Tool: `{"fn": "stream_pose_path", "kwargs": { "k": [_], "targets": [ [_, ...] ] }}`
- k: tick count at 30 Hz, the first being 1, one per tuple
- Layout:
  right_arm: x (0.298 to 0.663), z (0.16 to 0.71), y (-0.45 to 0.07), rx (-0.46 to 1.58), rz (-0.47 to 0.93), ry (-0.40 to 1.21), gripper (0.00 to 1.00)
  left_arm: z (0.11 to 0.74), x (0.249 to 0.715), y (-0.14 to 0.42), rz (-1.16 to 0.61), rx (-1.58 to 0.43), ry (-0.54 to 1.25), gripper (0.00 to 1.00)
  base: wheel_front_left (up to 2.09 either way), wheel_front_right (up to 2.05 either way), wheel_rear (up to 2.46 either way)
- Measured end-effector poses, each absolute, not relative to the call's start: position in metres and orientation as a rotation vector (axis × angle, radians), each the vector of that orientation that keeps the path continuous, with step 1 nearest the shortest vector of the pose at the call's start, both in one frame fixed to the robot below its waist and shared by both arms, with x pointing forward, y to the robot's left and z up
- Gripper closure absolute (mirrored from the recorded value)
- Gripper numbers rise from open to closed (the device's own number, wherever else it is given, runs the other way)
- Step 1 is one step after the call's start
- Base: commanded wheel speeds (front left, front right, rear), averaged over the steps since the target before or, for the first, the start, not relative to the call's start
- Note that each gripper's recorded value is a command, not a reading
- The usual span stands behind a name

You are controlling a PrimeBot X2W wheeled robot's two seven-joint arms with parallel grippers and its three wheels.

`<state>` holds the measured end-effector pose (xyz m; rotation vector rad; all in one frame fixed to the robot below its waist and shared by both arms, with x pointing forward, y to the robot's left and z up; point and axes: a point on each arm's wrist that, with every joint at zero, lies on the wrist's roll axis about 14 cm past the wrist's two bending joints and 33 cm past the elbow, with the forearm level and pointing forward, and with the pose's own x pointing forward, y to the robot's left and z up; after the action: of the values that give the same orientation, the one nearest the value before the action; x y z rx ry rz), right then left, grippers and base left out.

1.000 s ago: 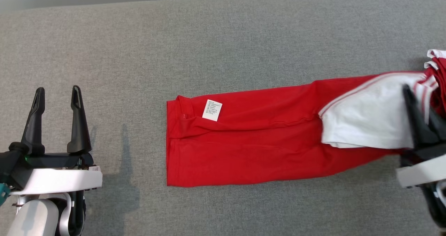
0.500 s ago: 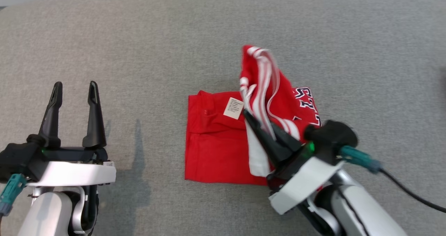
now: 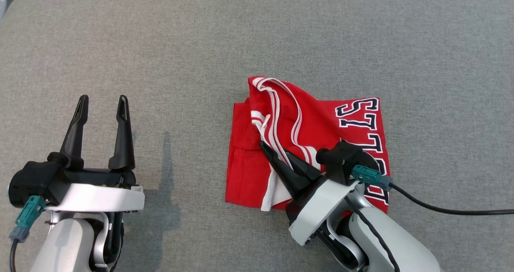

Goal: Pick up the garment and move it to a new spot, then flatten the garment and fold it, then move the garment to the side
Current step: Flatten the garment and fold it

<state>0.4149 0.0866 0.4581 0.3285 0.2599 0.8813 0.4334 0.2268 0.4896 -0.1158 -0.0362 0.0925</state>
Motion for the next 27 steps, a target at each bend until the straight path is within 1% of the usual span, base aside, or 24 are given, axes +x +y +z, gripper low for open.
{"fn": "stream_pose_path", "kwargs": {
  "k": [5, 8, 10, 11, 13, 18, 22, 27],
  "targets": [
    [0.409, 0.476, 0.096, 0.393, 0.916, 0.216, 0.0, 0.489, 0.435, 0.226, 0.09, -0.116, -0.036, 0.0, 0.0, 0.0, 0.0],
    [0.405, 0.5, 0.099, 0.449, 0.945, 0.146, 0.0, 0.49, 0.437, 0.225, 0.088, -0.119, -0.039, 0.0, 0.0, 0.0, 0.0],
    [0.409, 0.514, 0.09, 0.467, 0.935, 0.09, 0.0, 0.49, 0.438, 0.223, 0.083, -0.12, -0.041, 0.0, 0.0, 0.0, 0.0],
    [0.418, 0.53, 0.075, 0.488, 0.9, 0.02, 0.0, 0.492, 0.439, 0.222, 0.081, -0.119, -0.046, 0.0, 0.0, 0.0, 0.0],
    [0.43, 0.547, 0.054, 0.494, 0.84, -0.066, 0.0, 0.494, 0.439, 0.222, 0.083, -0.114, -0.053, 0.0, 0.0, 0.0, 0.0],
    [0.455, 0.57, -0.016, 0.431, 0.63, -0.209, 0.0, 0.503, 0.44, 0.221, 0.086, -0.11, -0.079, 0.0, 0.0, 0.0, 0.0],
    [0.462, 0.577, -0.068, 0.358, 0.473, -0.258, 0.0, 0.508, 0.437, 0.219, 0.084, -0.113, -0.091, 0.0, 0.0, 0.0, 0.0],
    [0.461, 0.57, -0.125, 0.234, 0.312, -0.242, 0.0, 0.516, 0.436, 0.216, 0.075, -0.11, -0.113, 0.0, 0.0, 0.0, 0.0]
  ]
}}
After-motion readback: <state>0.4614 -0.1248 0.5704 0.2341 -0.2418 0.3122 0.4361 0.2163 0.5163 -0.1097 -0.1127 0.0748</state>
